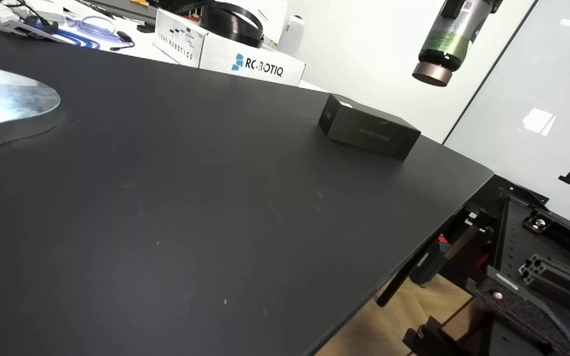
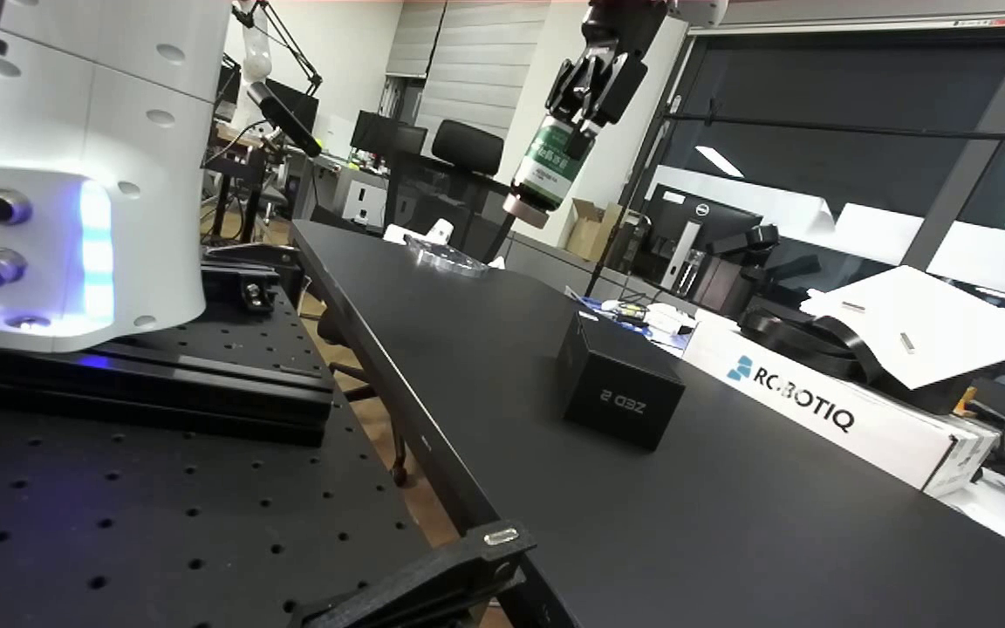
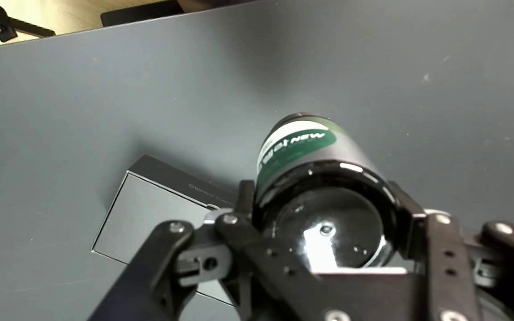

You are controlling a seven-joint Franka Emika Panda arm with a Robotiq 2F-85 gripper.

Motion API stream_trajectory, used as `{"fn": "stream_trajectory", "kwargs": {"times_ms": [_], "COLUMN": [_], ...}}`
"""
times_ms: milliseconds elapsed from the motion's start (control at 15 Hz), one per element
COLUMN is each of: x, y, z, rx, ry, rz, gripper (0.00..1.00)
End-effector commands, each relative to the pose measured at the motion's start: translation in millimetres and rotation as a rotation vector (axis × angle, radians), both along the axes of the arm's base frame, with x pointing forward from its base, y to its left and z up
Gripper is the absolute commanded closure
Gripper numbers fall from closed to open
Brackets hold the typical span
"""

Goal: Remove the bottle from the top of the black box and place it on the table

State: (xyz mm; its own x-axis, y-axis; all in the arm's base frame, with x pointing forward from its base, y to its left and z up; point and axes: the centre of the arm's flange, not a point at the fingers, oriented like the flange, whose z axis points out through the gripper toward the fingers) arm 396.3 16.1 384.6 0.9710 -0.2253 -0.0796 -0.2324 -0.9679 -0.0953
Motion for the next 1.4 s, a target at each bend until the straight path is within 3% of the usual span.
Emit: {"fn": "stream_trajectory", "kwargs": {"times_ms": [0, 333, 733, 1000, 1333], "x": [8, 68, 137, 152, 156], "y": [1, 22, 93, 137, 158], "z": [-2, -3, -6, -34, -89], "rx": [-0.003, -0.038, -0.073, -0.111, -0.059], "ry": [0.001, -0.052, -0.085, -0.141, -0.171], "rz": [0.004, 0.023, 0.151, 0.213, 0.240], "gripper": [0.55, 0.55, 0.55, 0.55, 0.55]}}
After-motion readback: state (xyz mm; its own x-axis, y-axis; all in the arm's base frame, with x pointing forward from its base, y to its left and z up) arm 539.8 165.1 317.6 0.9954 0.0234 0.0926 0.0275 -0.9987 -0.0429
